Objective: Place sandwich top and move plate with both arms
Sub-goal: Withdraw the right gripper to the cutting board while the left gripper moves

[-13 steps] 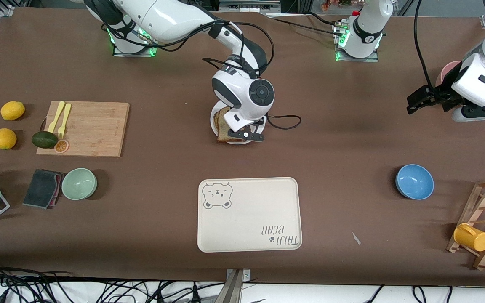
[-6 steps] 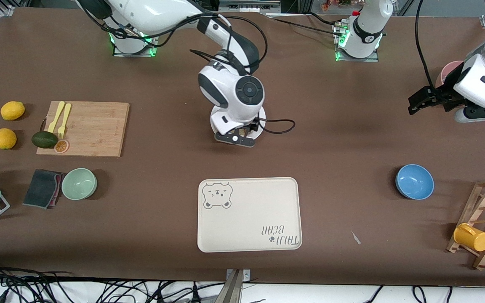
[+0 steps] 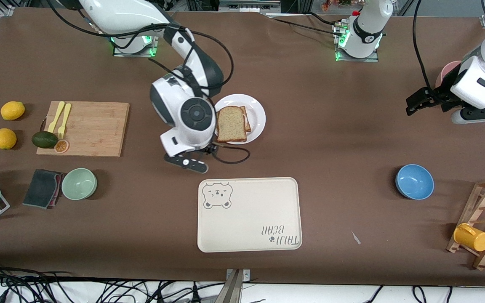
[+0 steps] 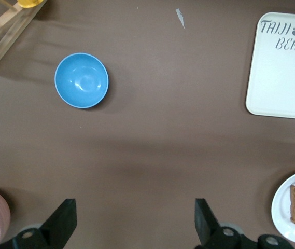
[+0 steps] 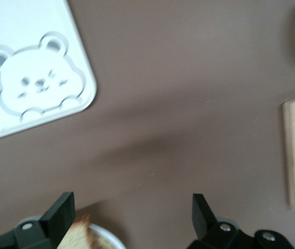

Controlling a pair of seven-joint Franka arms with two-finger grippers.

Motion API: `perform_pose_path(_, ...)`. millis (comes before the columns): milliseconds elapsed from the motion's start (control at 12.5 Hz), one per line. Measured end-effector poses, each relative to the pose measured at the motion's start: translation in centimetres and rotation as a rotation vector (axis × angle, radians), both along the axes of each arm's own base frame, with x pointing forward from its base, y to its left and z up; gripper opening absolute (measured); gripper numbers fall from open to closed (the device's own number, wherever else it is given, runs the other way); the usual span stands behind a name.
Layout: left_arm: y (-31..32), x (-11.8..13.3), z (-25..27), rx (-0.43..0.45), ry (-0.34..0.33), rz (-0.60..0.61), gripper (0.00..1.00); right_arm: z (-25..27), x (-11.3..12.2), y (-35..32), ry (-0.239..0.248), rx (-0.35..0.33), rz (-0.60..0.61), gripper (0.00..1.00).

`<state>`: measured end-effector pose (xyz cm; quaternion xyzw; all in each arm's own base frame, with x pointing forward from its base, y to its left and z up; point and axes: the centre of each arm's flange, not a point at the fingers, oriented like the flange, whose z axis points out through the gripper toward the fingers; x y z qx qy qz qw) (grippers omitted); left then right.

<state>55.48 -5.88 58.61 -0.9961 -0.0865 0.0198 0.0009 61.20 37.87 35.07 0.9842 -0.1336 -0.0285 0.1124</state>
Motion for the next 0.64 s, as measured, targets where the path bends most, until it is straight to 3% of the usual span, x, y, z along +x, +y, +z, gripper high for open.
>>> perform_pose_path(320,-1.1,0.2,-1.2,-0.001,0.022,-0.034,1.00,2.2,3.6,-8.6,0.050,0.107,-0.040,1.00)
perform_pose_path(639,2.7,1.1,-2.5,-0.046,0.040,-0.113,1.00,4.1,3.8,-14.7,0.053,0.092,-0.020,1.00)
